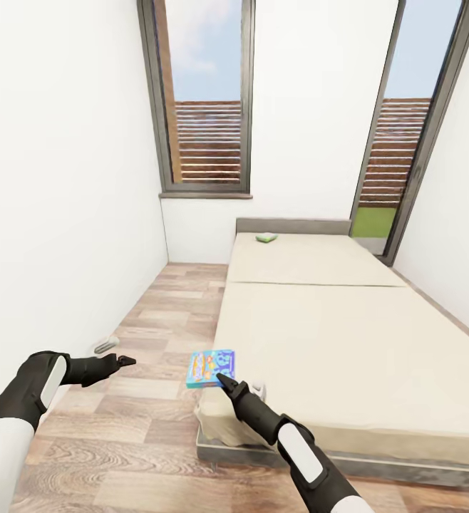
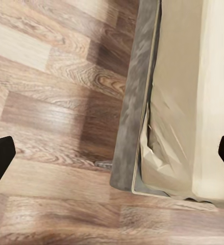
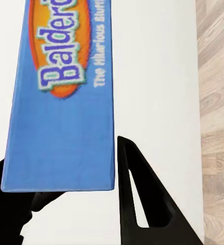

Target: Put all the toys in the child's room - the three board games (two on the bed and one on the table), the two jigsaw puzzles on the table, and the tennis ball on the table - inside the toy box on the table in the child's room.

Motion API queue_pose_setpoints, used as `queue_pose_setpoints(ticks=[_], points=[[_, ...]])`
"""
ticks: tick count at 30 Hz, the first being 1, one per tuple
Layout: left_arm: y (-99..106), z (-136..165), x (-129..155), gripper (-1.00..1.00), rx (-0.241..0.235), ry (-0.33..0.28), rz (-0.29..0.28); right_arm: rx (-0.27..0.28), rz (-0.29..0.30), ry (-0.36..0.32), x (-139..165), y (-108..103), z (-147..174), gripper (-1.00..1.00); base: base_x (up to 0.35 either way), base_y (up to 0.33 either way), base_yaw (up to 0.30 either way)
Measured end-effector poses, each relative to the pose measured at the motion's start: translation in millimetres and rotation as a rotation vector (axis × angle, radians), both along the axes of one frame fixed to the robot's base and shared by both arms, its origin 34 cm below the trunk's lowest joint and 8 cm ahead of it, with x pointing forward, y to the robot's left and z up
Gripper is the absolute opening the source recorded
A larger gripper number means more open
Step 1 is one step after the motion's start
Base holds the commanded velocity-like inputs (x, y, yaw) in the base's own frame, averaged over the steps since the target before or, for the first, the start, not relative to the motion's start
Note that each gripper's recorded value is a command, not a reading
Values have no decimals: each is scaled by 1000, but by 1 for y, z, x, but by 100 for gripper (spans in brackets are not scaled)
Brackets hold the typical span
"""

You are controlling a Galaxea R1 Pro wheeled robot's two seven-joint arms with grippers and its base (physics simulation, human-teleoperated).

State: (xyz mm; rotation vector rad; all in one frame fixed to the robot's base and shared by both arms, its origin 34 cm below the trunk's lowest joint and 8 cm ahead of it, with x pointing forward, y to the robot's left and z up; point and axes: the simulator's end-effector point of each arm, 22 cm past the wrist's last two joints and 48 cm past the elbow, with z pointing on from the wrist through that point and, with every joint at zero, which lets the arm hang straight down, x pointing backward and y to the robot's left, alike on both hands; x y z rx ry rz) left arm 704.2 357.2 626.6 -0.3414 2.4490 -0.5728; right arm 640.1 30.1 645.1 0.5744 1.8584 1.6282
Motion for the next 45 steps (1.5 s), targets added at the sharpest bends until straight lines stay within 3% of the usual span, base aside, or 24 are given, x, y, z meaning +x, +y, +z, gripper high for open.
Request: queue_pose_setpoints(ticks=[6,12,18,23,33,45], points=[[0,13,3,100,-1,-1,-1,8,45,22,-5,7,11,-100,0,0,0],[0,25,5,100,-1,0,0,16,51,29,-4,8,24,-100,0,0,0],[0,37,7,100,-1,0,-1,-50,47,59,-1,7,25,-100,0,0,0],[0,48,9,100,-6,-3,-1,-68,44,52,6,7,42,-100,0,0,0],[4,70,11,100,-11,-6,5,16,36,9,9,4,81,-100,0,0,0],[0,93,15,100,-17,-5,2,11,23,-55,16,-2,117,-100,0,0,0]])
